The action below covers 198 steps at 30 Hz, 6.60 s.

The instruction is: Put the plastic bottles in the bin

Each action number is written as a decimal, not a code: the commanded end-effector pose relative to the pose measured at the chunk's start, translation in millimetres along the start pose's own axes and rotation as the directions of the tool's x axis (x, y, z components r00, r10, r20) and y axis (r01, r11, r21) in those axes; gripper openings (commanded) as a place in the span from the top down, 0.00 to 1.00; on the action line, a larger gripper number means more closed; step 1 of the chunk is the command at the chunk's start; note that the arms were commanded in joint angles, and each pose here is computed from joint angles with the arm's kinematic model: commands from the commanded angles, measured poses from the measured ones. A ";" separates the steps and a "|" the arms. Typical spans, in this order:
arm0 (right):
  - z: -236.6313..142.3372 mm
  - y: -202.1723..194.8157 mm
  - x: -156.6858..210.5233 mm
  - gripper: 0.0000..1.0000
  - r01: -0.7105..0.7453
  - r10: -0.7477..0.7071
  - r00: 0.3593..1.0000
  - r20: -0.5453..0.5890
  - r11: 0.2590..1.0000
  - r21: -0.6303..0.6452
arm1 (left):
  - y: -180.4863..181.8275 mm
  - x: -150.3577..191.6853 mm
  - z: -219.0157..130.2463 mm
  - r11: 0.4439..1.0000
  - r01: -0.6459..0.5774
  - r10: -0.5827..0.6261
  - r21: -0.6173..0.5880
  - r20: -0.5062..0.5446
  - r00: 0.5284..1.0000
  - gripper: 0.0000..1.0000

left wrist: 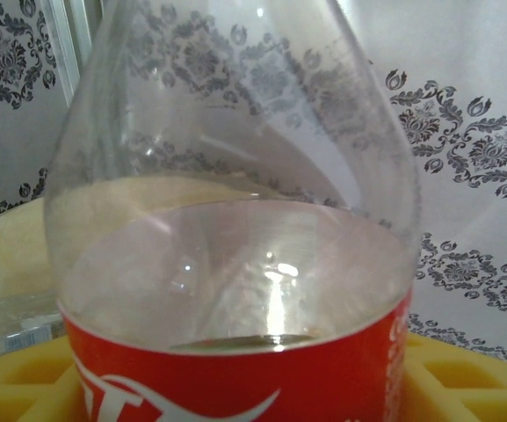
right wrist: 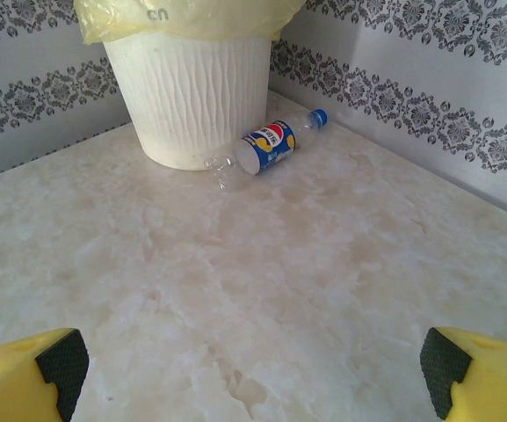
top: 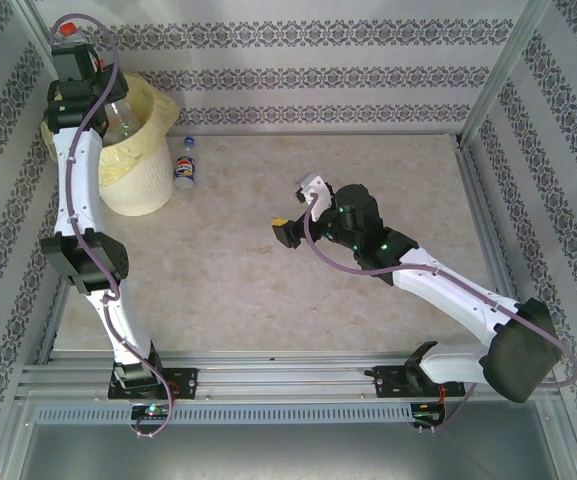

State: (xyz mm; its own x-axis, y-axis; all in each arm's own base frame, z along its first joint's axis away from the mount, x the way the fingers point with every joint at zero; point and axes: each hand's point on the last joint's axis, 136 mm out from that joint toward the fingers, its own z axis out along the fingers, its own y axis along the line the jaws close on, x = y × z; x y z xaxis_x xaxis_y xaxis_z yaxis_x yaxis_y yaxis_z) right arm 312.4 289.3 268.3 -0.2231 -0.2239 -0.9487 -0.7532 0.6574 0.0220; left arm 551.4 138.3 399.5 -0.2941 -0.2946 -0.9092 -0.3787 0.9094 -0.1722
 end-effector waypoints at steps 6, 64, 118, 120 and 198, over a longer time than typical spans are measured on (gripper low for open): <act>-5.6 2.3 -3.9 0.02 0.025 -0.025 1.000 0.010 1.000 0.009 | 20.5 54.6 40.1 0.998 -0.003 -0.010 -0.059 -0.207 0.978 0.21; -13.0 -13.1 -3.7 0.02 -0.008 0.002 0.999 0.046 0.993 0.114 | -89.9 43.9 -72.1 0.927 0.060 0.020 0.370 -0.208 0.978 0.00; -66.4 -88.1 18.9 0.02 -0.217 0.170 0.975 0.142 0.867 0.449 | -82.4 328.2 112.3 0.906 -0.405 0.254 -0.121 -0.610 0.750 0.03; -66.3 -88.0 18.7 0.02 -0.222 0.175 0.974 0.144 0.866 0.448 | -78.8 340.4 115.9 0.920 -0.377 0.228 -0.107 -0.638 0.736 0.03; -37.2 -92.1 12.6 0.02 -0.244 0.205 0.969 0.136 0.876 0.415 | -24.1 22.2 -44.5 0.732 -0.600 0.603 0.321 0.103 0.791 0.48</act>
State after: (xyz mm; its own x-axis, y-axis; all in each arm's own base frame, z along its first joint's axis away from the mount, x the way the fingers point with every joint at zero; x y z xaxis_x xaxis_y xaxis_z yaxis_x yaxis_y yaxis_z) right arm 347.9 199.7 249.3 -0.3125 -0.0305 -0.9494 -0.3619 0.9279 0.0893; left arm 509.8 86.6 409.7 -0.3614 0.2885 -0.8866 0.1312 0.9572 0.2580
